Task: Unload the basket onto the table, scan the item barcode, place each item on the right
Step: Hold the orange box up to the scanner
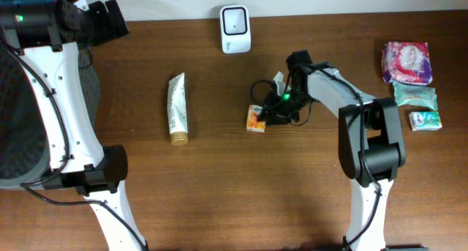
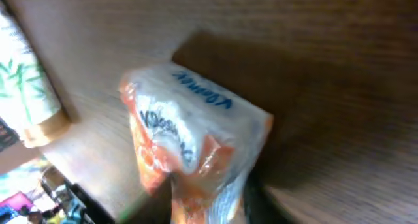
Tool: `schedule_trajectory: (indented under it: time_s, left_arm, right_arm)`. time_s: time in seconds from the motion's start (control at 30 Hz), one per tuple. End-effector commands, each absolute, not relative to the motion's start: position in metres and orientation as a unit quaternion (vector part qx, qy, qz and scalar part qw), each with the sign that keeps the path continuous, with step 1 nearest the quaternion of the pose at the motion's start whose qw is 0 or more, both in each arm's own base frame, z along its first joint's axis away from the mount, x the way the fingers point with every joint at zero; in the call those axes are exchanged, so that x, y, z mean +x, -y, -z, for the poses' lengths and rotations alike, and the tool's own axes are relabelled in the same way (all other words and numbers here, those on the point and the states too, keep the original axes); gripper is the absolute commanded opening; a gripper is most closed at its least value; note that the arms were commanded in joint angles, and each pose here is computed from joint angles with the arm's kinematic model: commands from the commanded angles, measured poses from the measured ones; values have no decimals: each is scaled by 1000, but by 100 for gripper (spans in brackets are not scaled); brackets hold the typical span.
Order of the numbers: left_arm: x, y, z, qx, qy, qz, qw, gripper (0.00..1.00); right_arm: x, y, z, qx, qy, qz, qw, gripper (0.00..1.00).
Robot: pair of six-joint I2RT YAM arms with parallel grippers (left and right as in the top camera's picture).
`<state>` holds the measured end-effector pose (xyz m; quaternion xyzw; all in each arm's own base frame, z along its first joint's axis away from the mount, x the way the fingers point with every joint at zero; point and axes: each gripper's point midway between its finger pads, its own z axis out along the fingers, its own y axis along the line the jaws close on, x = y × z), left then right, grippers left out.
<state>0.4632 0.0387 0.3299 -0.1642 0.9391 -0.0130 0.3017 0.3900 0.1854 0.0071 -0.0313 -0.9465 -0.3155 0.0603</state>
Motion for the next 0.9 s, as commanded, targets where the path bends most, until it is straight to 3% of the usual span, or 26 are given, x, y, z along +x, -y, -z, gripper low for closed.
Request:
schedule_trajectory:
  time_s: [0.0, 0.1, 0.3, 0.47, 0.87]
  left_arm:
    - [458, -41, -341, -161, -935, 9, 315, 99]
    - [458, -41, -341, -161, -935, 9, 315, 99]
    - [458, -41, -341, -161, -935, 9, 315, 99]
    - [458, -41, -341, -161, -935, 9, 315, 99]
    - [458, -41, -341, -161, -935, 9, 315, 99]
  right_arm:
    - [385, -204, -25, -10, 919, 387, 70, 4]
    - [405, -239, -104, 69, 830, 553, 24, 4]
    - [430, -250, -204, 209, 684, 692, -94, 4]
    - [455, -245, -223, 315, 638, 668, -219, 4]
    - [471, -206, -218, 262, 662, 667, -220, 4]
